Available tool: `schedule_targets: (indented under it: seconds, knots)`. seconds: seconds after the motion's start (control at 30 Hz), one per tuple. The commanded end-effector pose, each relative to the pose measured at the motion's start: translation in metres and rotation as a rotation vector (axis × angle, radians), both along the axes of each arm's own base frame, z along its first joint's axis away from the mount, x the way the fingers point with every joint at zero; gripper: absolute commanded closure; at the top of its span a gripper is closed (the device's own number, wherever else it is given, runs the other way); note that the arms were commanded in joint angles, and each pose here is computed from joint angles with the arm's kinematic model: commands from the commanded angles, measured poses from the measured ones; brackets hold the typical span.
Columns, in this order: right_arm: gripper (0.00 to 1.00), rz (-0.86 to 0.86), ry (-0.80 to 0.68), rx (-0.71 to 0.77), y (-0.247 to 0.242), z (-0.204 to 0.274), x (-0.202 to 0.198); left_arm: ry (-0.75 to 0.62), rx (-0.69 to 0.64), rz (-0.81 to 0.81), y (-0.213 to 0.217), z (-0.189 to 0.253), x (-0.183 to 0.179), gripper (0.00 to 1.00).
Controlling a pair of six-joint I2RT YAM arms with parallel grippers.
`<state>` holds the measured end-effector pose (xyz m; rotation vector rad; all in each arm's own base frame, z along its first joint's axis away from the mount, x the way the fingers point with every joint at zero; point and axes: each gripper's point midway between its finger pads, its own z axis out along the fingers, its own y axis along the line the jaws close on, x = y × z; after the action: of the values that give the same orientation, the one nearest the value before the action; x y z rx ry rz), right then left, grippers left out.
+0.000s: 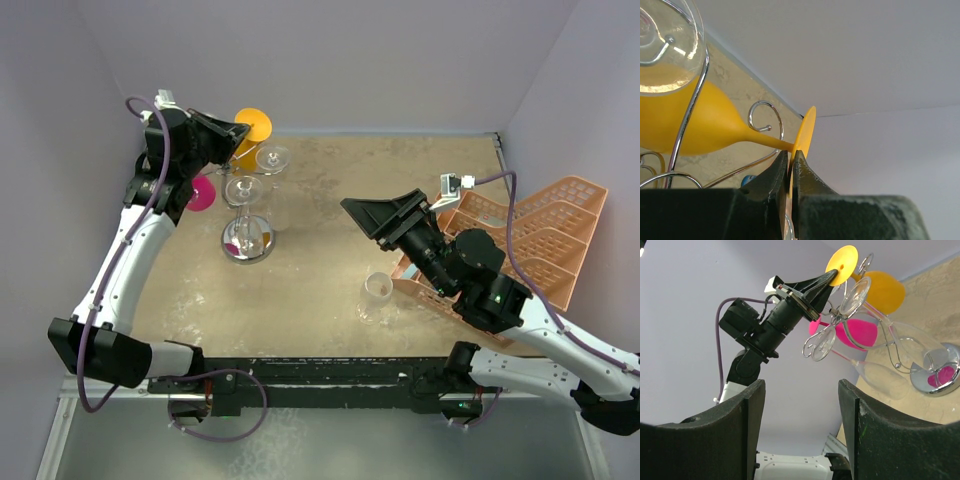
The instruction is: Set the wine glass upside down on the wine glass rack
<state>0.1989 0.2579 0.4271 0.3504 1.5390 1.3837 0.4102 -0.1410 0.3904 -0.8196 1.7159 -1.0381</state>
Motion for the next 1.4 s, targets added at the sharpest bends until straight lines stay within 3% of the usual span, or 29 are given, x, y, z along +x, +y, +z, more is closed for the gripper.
schedule_targets:
  seconds: [0.0,0.27,0.73,1.37]
  knots:
    - [0.38,-0.012,-0.016,0.048,-0.002,0.012,0.001,-0.071,-0.019,-0.029,-0.007,0.027,-0.004,0.99]
    - [0.38,-0.02,-0.013,0.046,-0.003,0.011,0.002,-0.08,-0.037,-0.038,-0.011,0.025,0.0,0.95]
    - [0.38,-0.026,-0.013,0.046,-0.005,0.011,0.002,-0.037,0.046,0.017,0.0,0.007,0.011,0.94]
    - [0.38,-0.039,-0.015,0.036,-0.005,0.012,0.005,-0.048,0.03,-0.028,-0.011,0.009,0.022,0.96]
